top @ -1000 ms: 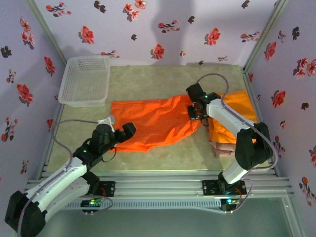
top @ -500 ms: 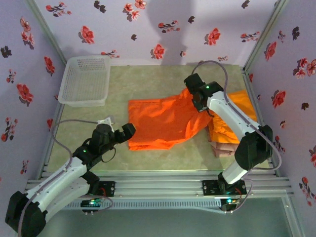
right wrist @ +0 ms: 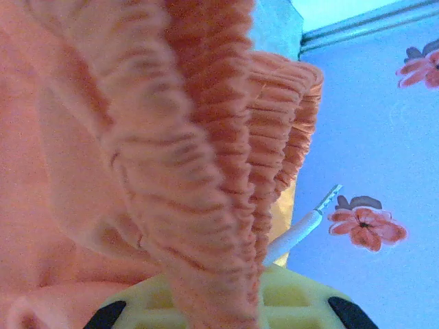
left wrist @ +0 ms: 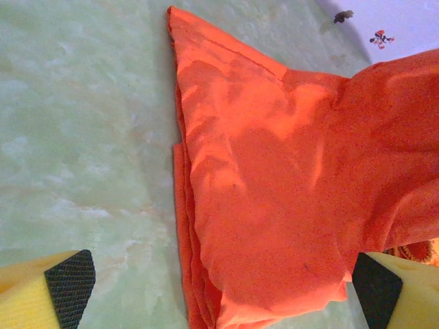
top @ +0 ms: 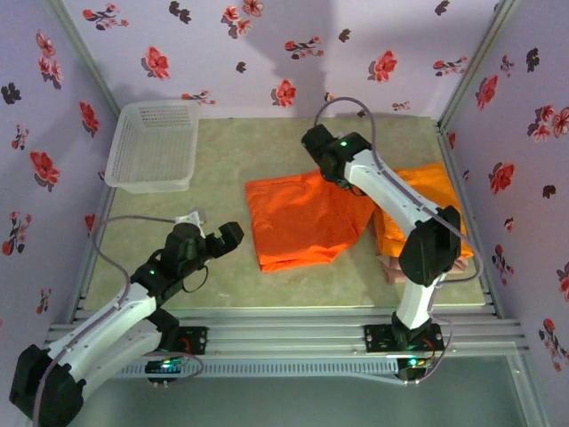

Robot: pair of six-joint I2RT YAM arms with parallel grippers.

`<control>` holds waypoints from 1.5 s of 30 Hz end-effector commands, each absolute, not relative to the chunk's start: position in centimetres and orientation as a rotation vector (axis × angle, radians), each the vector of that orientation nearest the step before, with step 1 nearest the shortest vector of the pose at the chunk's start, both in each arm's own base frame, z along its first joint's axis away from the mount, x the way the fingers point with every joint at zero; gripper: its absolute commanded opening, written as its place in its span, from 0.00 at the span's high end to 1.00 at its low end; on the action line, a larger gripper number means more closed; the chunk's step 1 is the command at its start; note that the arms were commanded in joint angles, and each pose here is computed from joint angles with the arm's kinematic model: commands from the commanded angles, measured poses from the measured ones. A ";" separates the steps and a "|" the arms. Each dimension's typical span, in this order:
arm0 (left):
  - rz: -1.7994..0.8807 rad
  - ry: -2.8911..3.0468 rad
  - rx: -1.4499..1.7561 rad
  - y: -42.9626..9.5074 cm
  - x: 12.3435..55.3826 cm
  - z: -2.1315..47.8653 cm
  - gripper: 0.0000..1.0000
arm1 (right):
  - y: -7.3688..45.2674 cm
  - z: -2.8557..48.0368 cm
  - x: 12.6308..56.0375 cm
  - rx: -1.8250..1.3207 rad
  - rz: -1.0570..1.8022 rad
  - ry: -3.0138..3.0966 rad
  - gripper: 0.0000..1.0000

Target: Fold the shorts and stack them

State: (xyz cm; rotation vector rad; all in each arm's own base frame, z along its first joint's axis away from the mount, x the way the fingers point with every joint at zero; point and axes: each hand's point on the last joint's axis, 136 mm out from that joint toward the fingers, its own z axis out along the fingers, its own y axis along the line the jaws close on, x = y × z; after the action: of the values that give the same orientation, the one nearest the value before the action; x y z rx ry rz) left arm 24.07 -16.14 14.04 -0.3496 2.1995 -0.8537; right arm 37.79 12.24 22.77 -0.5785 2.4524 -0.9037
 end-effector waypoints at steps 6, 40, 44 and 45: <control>-0.833 2.187 -0.354 -15.6 24.3 13.5 0.00 | 17.5 22.7 36.4 -0.605 -0.896 2.431 1.00; -0.905 2.100 -0.471 -14.4 25.7 17.1 0.01 | 34.3 21.7 27.5 -0.565 0.892 2.528 0.06; -0.968 2.200 -0.426 -17.0 26.7 17.4 0.01 | 28.4 20.8 28.9 -0.383 0.775 2.535 0.01; -0.979 2.226 -0.421 -17.7 26.9 17.4 0.01 | 27.3 20.4 29.2 -0.345 0.758 2.541 0.01</control>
State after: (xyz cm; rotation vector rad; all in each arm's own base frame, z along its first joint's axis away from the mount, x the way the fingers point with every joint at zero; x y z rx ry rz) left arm 26.63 -15.87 16.73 -0.4686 2.1715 -0.9169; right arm 28.55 28.82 22.65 -0.4310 2.5075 0.8000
